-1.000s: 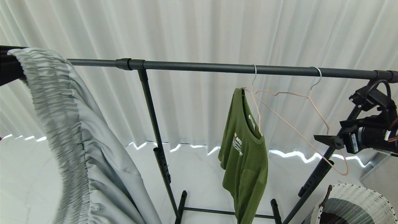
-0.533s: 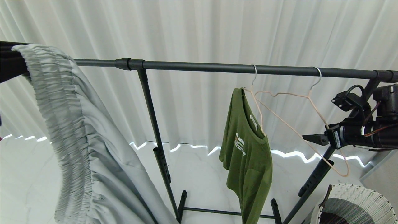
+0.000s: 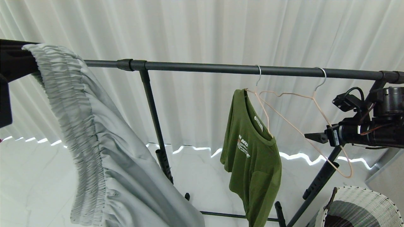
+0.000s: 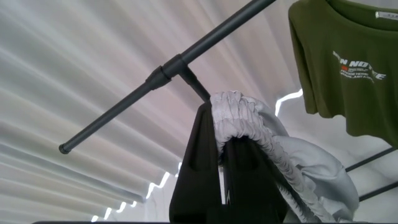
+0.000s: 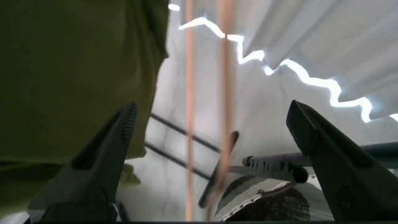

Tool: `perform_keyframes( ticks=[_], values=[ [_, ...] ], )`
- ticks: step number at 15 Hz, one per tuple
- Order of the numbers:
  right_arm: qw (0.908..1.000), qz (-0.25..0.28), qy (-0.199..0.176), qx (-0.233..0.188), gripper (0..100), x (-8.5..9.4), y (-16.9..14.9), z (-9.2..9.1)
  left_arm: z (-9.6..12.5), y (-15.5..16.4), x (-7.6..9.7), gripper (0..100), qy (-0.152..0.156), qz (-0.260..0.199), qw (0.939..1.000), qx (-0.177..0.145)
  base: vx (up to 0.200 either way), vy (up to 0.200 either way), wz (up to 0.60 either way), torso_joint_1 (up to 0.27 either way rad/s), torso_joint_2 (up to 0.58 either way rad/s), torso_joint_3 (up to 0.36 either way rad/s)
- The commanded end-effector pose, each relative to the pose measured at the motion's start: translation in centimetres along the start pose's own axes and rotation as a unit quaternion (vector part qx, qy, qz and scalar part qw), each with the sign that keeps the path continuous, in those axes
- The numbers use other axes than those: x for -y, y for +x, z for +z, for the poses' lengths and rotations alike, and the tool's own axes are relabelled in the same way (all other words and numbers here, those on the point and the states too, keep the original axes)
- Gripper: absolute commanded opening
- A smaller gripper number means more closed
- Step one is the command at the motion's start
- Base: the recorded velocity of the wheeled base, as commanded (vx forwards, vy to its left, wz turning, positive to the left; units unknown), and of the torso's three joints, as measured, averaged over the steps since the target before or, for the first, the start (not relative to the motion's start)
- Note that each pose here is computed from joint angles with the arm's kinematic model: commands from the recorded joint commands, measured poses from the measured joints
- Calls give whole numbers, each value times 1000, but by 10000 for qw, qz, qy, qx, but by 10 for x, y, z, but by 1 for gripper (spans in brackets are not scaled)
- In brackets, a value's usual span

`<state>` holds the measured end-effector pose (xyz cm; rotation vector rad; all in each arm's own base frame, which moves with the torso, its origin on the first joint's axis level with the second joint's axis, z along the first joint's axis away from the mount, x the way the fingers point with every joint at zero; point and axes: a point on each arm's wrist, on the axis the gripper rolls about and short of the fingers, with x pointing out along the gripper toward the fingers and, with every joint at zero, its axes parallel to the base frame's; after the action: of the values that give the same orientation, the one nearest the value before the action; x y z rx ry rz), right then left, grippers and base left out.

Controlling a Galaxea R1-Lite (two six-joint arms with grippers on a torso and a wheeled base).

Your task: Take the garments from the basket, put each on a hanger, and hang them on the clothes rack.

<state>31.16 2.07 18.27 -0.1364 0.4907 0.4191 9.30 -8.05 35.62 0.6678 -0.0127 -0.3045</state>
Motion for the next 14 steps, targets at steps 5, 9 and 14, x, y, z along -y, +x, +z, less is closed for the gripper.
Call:
perform_keyframes(
  ticks=[5,9,14],
  values=[
    [10000,-6,74,-4,0,0,-1,-1,0,4,3,0,31,-48,10000,-46,0,0,0,0,0,0],
    [9996,-6,279,103,0,-5,-12,2,-1,4,3,0,27,-58,10000,-47,0,0,0,0,0,0],
    [9980,-80,524,357,0,-11,-34,7,-2,6,6,0,26,-101,9999,-82,0,0,0,0,0,0]
  ],
)
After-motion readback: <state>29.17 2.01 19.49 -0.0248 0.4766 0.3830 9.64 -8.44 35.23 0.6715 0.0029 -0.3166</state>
